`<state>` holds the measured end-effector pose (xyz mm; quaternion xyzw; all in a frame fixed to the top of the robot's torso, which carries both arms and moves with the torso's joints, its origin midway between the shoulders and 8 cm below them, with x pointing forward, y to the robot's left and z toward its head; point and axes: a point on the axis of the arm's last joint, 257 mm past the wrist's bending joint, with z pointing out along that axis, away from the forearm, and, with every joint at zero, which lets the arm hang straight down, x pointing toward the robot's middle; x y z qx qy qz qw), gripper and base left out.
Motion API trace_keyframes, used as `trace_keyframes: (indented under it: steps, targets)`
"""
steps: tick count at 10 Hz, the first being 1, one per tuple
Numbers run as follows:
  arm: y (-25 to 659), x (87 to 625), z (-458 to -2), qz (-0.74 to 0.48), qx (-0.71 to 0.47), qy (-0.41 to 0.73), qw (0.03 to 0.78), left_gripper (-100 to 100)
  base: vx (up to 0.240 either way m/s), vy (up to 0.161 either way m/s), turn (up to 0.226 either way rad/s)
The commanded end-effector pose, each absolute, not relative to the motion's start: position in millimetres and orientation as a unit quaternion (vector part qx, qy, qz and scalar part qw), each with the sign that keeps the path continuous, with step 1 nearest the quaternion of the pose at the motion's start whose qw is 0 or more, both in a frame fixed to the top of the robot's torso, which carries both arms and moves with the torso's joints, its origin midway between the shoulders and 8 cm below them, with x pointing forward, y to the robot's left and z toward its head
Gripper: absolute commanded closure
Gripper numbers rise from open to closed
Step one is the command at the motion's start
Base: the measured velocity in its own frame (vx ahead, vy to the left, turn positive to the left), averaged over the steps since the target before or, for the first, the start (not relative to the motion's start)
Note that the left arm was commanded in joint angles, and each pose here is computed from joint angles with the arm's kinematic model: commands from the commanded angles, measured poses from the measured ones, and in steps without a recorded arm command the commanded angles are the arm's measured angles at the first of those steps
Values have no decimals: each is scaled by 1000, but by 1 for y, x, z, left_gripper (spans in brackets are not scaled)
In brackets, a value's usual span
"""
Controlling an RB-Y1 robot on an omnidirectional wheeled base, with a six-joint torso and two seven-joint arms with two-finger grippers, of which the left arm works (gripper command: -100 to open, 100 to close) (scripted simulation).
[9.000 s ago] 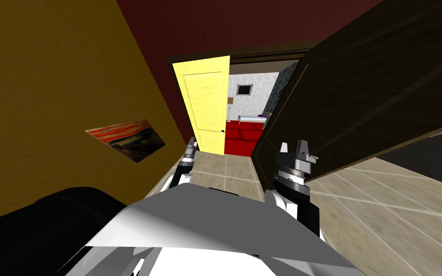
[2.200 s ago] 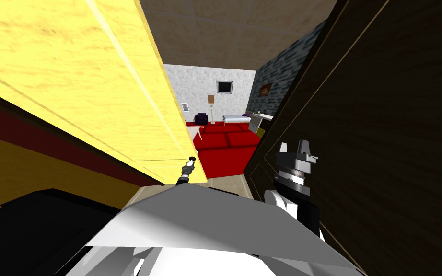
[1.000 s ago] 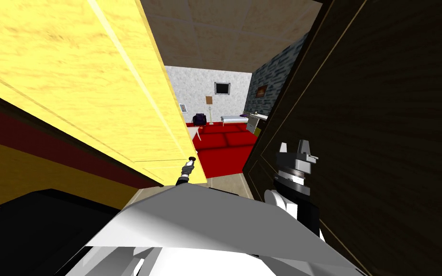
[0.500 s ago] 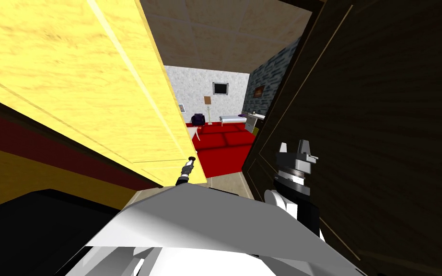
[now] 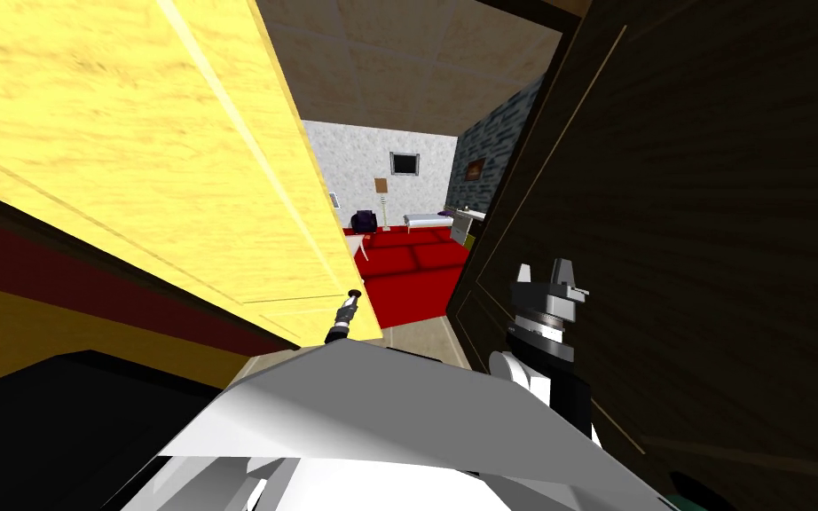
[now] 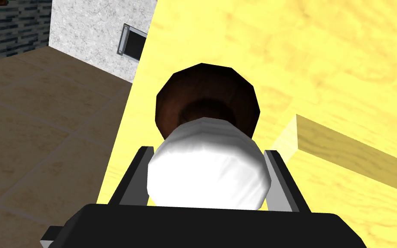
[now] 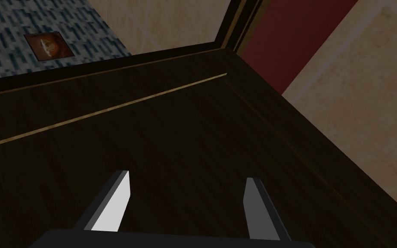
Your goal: Pull the door open
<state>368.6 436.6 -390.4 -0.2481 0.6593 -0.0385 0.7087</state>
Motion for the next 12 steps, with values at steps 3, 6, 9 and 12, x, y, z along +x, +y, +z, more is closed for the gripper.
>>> trace_keyframes:
  steps: [3, 6, 9, 12]
  targets:
    - [440, 368, -391, -71, -285, 644, 706, 100, -40, 12, -59]
    - [444, 369, -391, -99, -315, 629, 703, 100, -42, 14, -62]
    - [448, 369, -391, -128, -347, 612, 699, 100, -35, 6, -52]
    - [452, 370, -391, -155, -376, 594, 694, 100, -52, 13, -71]
